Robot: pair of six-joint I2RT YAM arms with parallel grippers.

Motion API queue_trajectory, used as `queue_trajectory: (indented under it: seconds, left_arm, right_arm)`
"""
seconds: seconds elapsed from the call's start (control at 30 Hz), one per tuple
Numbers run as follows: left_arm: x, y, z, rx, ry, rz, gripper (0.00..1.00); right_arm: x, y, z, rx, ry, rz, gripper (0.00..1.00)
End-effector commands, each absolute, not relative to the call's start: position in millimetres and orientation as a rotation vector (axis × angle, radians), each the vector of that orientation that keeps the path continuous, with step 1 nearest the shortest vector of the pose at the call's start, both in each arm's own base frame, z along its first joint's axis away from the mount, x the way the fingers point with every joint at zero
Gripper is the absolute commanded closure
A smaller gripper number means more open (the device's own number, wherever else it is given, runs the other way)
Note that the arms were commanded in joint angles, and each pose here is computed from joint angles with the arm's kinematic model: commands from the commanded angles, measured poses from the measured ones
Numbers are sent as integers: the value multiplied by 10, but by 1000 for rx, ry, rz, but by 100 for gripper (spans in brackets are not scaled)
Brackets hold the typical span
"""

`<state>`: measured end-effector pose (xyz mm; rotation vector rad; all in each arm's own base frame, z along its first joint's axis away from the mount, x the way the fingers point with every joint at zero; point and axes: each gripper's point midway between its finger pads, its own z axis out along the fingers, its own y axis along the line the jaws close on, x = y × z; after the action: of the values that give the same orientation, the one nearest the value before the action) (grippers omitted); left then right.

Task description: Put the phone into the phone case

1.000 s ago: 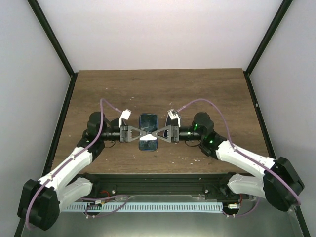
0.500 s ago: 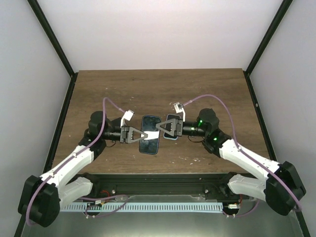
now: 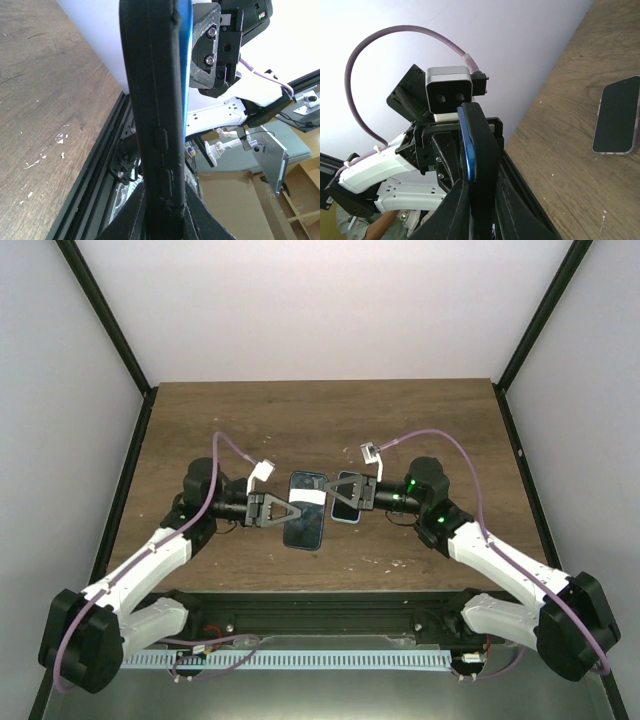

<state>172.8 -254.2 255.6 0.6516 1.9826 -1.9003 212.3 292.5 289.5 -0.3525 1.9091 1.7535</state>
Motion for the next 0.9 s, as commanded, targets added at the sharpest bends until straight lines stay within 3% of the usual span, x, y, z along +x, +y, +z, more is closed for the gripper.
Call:
queue_trajectory:
  seconds: [0.0,0.13,0.33,0.43,0.77,0.83,0.87]
  left_arm:
    - [1802,-2562,2448,631,2060,-1850,100]
    - [1832,-2567,2418,621,2087,-1834,100]
    - [1707,-2554,2632,705,1974,-1894,100]
    - [1615,-2534,2696,771,1924,-1900,100]
    - [1522,-2530,2762,851,1874,-1892,100]
    - [1523,-2531,2741,850,1877,-1891,100]
    - [1527,-2533,2729,848,1882,-1893,100]
  right_arm:
    - [2116,2880,3250,-428,1772,1714,99]
    - [2189,2841,3230,-453,1787,1581,98]
    - [2202,2800,3222,-475,1832,1492,59]
    - [2206,2817,3220,-464,1865,1516,48]
    - [2112,2988,3184,-555,1933,1694,37]
    - [2068,3020,3176,-591,1933,1735,39]
    - [2055,3038,3164,-606,1935,1756,45]
